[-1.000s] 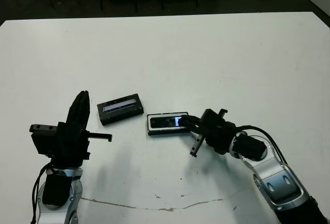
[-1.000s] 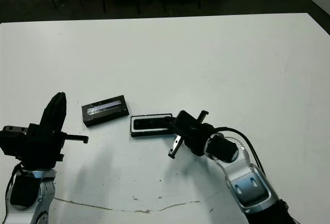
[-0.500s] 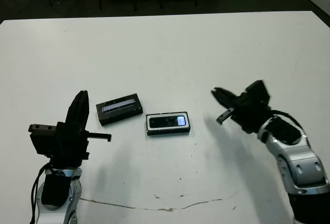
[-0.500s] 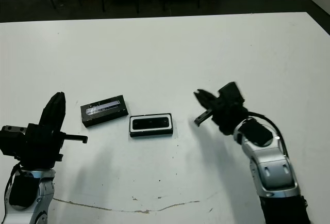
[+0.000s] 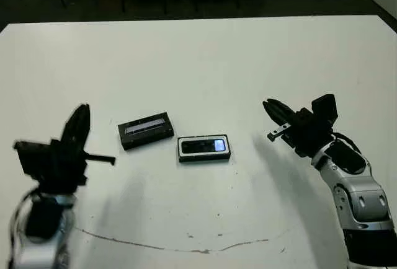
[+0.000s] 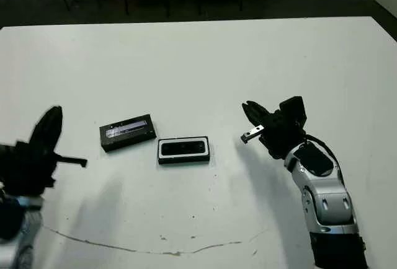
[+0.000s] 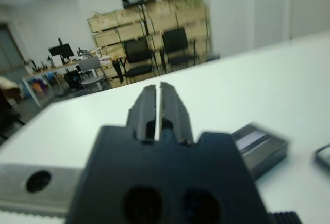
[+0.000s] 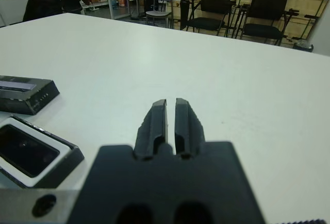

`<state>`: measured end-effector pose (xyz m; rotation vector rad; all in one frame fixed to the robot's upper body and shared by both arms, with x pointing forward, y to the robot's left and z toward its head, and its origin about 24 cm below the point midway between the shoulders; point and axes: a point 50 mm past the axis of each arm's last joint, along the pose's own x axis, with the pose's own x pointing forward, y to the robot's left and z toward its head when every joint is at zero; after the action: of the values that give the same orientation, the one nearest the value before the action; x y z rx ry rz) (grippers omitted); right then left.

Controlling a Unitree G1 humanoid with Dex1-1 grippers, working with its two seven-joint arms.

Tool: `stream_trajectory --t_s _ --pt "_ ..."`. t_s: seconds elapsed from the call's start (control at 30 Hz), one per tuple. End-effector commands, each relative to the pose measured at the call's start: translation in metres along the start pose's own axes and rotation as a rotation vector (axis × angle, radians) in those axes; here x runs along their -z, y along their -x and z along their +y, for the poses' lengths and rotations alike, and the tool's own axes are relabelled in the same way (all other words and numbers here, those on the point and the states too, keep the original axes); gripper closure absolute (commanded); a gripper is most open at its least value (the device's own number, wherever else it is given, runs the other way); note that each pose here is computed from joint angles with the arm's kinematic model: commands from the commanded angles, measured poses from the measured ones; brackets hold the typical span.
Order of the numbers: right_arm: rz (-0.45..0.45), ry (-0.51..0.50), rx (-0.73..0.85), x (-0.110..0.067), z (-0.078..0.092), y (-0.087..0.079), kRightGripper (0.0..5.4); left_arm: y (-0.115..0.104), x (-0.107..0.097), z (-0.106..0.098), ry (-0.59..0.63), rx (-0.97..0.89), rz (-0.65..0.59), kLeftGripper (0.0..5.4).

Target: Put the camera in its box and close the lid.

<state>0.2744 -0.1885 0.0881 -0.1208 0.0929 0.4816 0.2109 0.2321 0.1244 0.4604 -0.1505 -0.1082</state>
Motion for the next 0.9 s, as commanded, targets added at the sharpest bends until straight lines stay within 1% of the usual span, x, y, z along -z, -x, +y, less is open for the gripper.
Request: stream_trajectory --t_s 0.03,0.17,0.23,0.3,0.37,0.47,0.67,0.8,0.9 --pt "0.028 0.008 0.003 0.004 -0.006 0.003 5.40 -0.016 0.000 0.020 -0.080 0.119 0.076 5.11" --pt "0.040 0.018 0.009 0.000 -0.010 0.005 5.40 -0.032 -0.005 0.031 -0.107 0.221 0.092 4.43" --pt "0.049 0.025 0.013 -0.002 -0.013 0.006 5.40 -0.042 -0.004 0.034 -0.090 0.284 0.129 4.05" --pt "0.050 0.023 0.014 -0.004 -0.016 0.007 5.40 -0.051 -0.002 0.035 -0.062 0.351 0.167 3.68" --pt "0.031 0.009 0.012 -0.006 -0.018 0.006 5.40 -0.058 0.001 0.035 -0.033 0.402 0.200 3.31" --pt "0.019 -0.015 0.016 -0.008 -0.021 0.006 5.40 -0.067 0.005 0.032 -0.013 0.448 0.219 2.75" --pt "0.034 -0.027 0.027 -0.011 -0.027 0.008 5.40 -0.073 0.012 0.026 0.093 0.583 0.207 1.59" --pt "0.035 -0.011 0.023 -0.010 -0.029 0.008 5.40 -0.072 0.016 0.022 0.086 0.693 0.253 0.87" --pt "0.035 -0.012 0.015 -0.010 -0.029 0.007 5.40 -0.071 0.018 0.019 0.078 0.755 0.264 0.30"
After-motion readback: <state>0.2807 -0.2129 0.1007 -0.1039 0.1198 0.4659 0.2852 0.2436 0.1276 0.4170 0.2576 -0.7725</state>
